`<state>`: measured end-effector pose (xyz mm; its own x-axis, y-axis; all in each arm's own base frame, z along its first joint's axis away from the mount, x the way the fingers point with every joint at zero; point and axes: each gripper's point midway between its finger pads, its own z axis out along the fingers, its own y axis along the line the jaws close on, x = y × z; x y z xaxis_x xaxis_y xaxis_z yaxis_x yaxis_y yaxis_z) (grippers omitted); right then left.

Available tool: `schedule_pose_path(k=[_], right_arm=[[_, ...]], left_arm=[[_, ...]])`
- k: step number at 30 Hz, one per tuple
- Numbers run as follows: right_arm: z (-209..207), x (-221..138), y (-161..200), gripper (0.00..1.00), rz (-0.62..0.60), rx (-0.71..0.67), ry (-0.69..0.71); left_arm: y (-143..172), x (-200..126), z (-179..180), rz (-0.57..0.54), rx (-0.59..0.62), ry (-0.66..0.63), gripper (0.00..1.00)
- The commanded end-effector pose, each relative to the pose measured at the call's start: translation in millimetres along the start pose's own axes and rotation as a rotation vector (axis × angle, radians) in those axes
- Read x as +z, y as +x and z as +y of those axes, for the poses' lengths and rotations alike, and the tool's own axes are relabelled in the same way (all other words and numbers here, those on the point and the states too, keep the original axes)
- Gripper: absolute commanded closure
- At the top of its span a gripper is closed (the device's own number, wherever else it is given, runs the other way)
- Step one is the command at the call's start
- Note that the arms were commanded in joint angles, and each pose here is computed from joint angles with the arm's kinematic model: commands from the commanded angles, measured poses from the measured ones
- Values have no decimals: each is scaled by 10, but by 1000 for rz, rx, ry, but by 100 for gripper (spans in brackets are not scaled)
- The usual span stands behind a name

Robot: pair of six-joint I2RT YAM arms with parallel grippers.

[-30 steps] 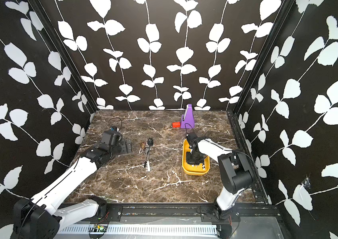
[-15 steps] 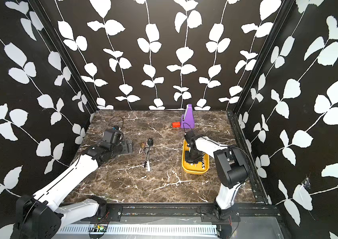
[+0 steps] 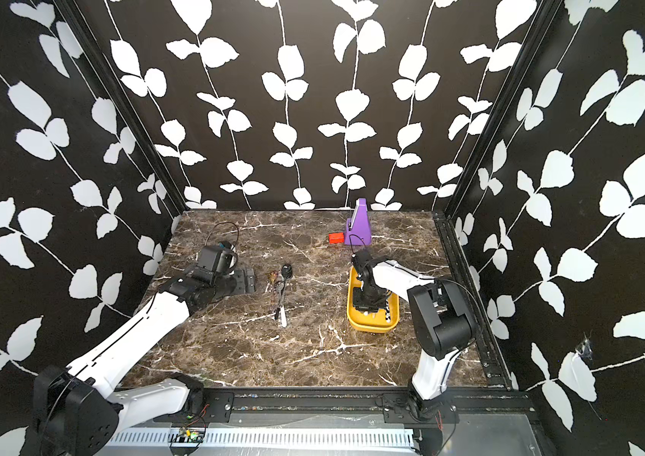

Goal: Put the spoon into the storage box
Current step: Place the spoon in the storage box, then pick up the spoon from the center of the board.

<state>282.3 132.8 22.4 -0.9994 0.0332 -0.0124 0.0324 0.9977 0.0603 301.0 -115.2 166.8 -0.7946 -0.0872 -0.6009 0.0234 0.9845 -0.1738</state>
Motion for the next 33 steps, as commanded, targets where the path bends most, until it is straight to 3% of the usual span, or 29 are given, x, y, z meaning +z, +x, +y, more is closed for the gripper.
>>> schedule_pose_path(k=[1,10,17,26,33], right_arm=[[23,-215,-75,75,-47,0,1],[14,-705,-170,66,-160,-9,-17],[76,-1156,-420,65,-365,-1,-138],[147,-1075,-438,64,-360,5,-199],[166,-990,-413,63,-352,19,-221]], left_arm=[[-39,-99,-51,15,14,22,7],[139,-123,-130,131,10,63,12],[416,-51,-317,243,25,61,19],[827,333,-758,420,143,-6,28],[1090,570,-1053,510,247,-7,40]])
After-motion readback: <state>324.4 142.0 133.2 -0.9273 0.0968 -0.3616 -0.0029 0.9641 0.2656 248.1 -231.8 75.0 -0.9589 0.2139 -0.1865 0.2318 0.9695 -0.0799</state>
